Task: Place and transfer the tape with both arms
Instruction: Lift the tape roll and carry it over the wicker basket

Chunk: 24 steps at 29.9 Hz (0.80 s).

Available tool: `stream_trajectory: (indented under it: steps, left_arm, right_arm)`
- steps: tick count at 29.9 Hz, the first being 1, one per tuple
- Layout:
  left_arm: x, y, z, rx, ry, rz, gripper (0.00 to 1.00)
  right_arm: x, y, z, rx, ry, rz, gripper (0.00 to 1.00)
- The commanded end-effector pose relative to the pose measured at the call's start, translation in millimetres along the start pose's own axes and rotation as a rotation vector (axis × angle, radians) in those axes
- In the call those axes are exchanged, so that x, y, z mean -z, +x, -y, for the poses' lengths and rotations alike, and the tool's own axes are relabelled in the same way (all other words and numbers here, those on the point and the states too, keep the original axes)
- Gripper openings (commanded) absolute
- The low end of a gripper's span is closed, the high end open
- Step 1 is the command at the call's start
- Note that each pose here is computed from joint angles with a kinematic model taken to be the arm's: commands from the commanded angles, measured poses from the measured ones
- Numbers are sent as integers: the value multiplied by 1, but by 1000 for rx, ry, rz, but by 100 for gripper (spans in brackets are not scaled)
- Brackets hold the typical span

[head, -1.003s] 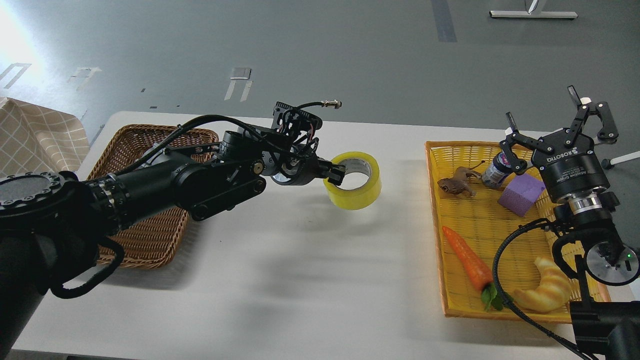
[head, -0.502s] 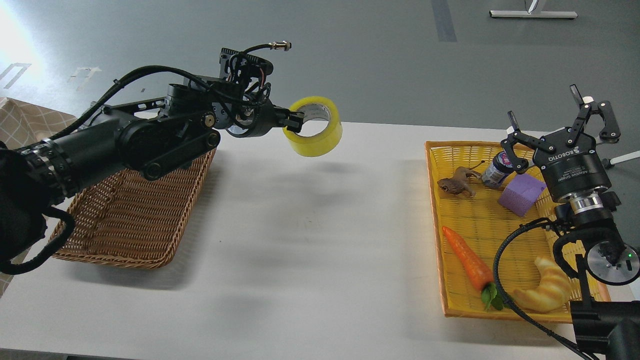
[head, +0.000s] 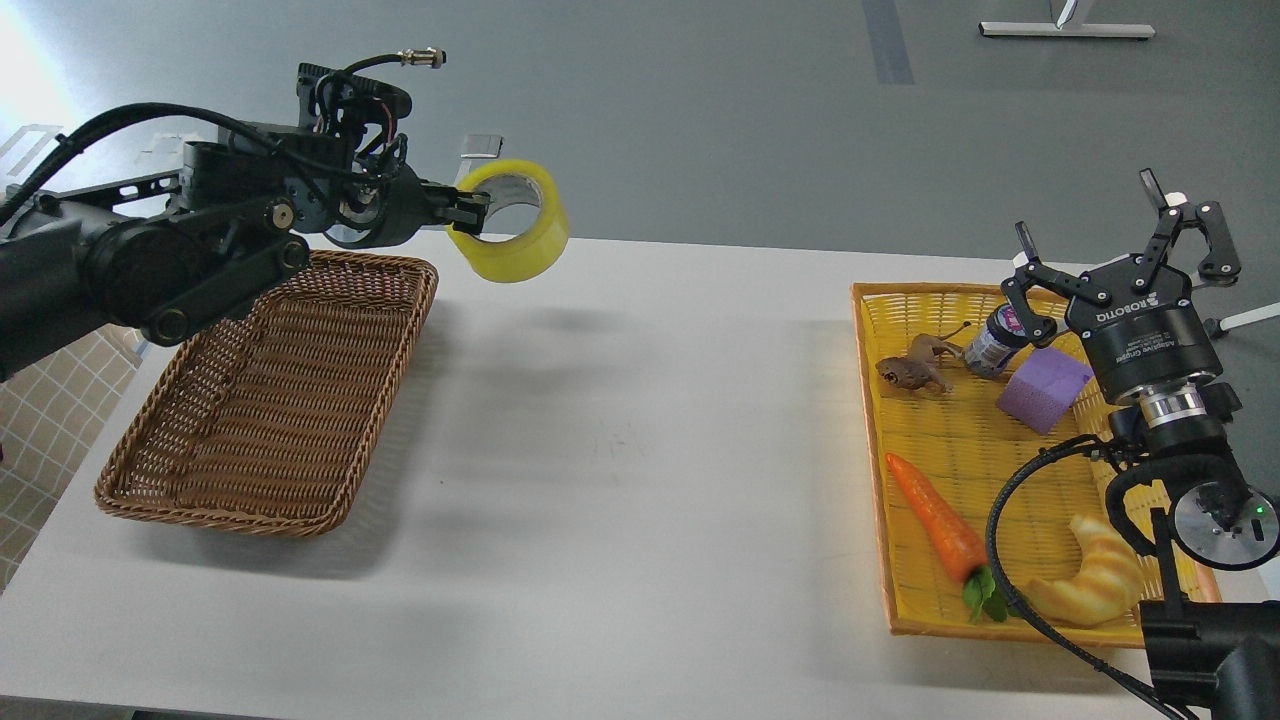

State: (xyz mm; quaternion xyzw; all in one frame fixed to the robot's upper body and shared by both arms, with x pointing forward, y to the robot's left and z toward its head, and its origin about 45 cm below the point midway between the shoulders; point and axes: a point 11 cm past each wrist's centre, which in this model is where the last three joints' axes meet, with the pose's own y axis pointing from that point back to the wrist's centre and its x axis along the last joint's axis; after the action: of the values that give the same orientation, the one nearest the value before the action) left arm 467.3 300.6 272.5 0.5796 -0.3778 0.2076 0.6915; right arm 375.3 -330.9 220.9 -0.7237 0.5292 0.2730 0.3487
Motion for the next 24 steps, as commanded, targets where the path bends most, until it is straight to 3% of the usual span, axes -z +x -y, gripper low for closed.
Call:
stream_trajectory:
  steps: [1, 13, 24]
  left_arm:
    - [28, -15, -9, 22, 48, -19, 0]
    - [106, -75, -43, 93, 206, -78, 0]
    - [123, -120, -47, 140, 239, -106, 0]
  right_arm:
    - [-1, 0, 0, -1, -2, -1, 98]
    - [-2, 1, 0, -3, -6, 0, 98]
    - [-6, -1, 1, 0, -5, 12, 98]
